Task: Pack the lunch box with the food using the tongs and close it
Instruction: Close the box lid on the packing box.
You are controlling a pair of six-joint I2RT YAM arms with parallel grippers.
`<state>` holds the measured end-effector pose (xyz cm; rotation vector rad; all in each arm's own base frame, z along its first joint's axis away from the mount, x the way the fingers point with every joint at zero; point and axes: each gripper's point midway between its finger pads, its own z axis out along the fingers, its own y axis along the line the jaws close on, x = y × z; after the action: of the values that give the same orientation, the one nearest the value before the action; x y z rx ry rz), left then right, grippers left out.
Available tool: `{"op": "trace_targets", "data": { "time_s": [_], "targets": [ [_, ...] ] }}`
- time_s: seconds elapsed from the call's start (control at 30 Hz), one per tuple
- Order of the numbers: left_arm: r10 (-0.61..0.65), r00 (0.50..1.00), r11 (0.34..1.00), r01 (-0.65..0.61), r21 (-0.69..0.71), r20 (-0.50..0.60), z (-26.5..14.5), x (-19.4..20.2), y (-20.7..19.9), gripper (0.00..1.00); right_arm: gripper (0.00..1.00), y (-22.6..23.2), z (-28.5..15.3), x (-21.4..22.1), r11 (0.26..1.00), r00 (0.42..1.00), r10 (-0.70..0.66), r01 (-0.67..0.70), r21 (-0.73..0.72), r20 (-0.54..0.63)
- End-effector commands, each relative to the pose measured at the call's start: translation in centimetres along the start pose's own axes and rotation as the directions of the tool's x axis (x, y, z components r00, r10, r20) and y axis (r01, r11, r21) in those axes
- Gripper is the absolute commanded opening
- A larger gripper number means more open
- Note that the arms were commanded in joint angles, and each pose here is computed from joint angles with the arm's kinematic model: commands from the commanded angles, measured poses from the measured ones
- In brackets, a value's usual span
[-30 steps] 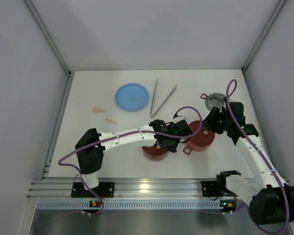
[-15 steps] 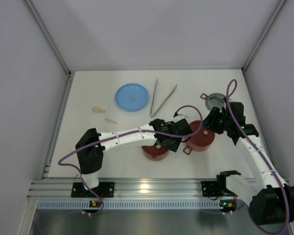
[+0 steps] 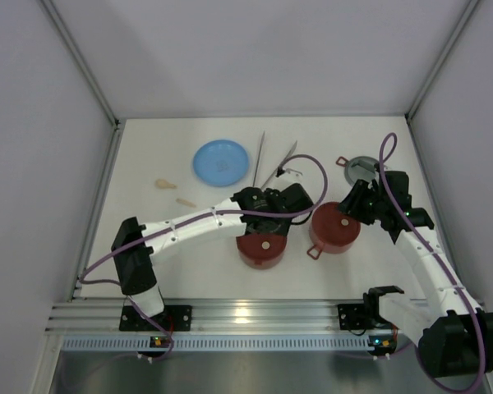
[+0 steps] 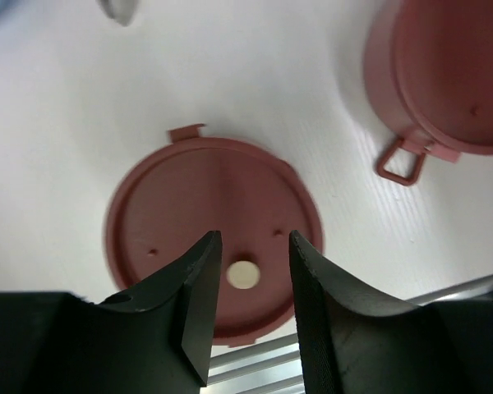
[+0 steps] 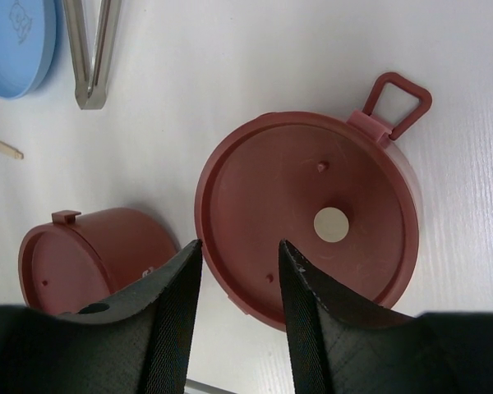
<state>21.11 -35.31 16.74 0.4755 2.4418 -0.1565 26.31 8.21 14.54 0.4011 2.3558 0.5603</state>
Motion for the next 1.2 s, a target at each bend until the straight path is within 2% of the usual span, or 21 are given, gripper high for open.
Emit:
{"op": "trace_targets", "data": {
  "time_s": [0.0, 0.2, 0.33, 0.53, 0.67, 0.97, 1.17],
  "targets": [
    [-0.088, 0.993, 0.991, 0.095, -0.09, 0.077, -2.4, -2.0, 5.1, 0.43, 0.41, 1.7, -1.0, -1.7, 0.998, 0.997, -0.046, 0.048, -0.045, 0.055],
    [-0.094, 0.995, 0.987, 0.095, -0.132, 0.014, -0.7, 0.5, 7.4, 0.36, 0.4, 2.6, -1.4, -2.0, 0.996, 0.997, -0.052, 0.056, -0.071, 0.062],
    [-0.101, 0.994, 0.986, 0.095, -0.134, -0.037, 1.6, 2.4, 7.7, 0.31, 0.39, 3.9, -1.6, -2.0, 0.993, 0.995, -0.077, 0.082, -0.085, 0.062],
    [-0.093, 0.98, 0.989, 0.071, -0.129, -0.178, 5.8, 7.2, 7.7, 0.2, 0.38, 6.3, -2.4, -1.6, 0.984, 0.991, -0.119, 0.126, -0.123, 0.058],
    [-0.088, 0.969, 0.992, 0.064, -0.109, -0.231, 7.0, 9.1, 7.2, 0.15, 0.38, 7.9, -3.3, -1.6, 0.977, 0.988, -0.137, 0.147, -0.155, 0.069],
    [-0.081, 0.97, 0.994, 0.063, -0.085, -0.228, 6.8, 8.9, 6.9, 0.14, 0.35, 12.1, -3.7, 0.3, 0.95, 0.983, -0.179, 0.184, -0.251, 0.044],
    [-0.084, 0.972, 0.995, 0.07, -0.07, -0.218, 6.3, 8.5, 6.7, 0.13, 0.3, 16.1, -3.2, 4.1, 0.917, 0.968, -0.251, 0.233, -0.325, -0.016]
  ]
}}
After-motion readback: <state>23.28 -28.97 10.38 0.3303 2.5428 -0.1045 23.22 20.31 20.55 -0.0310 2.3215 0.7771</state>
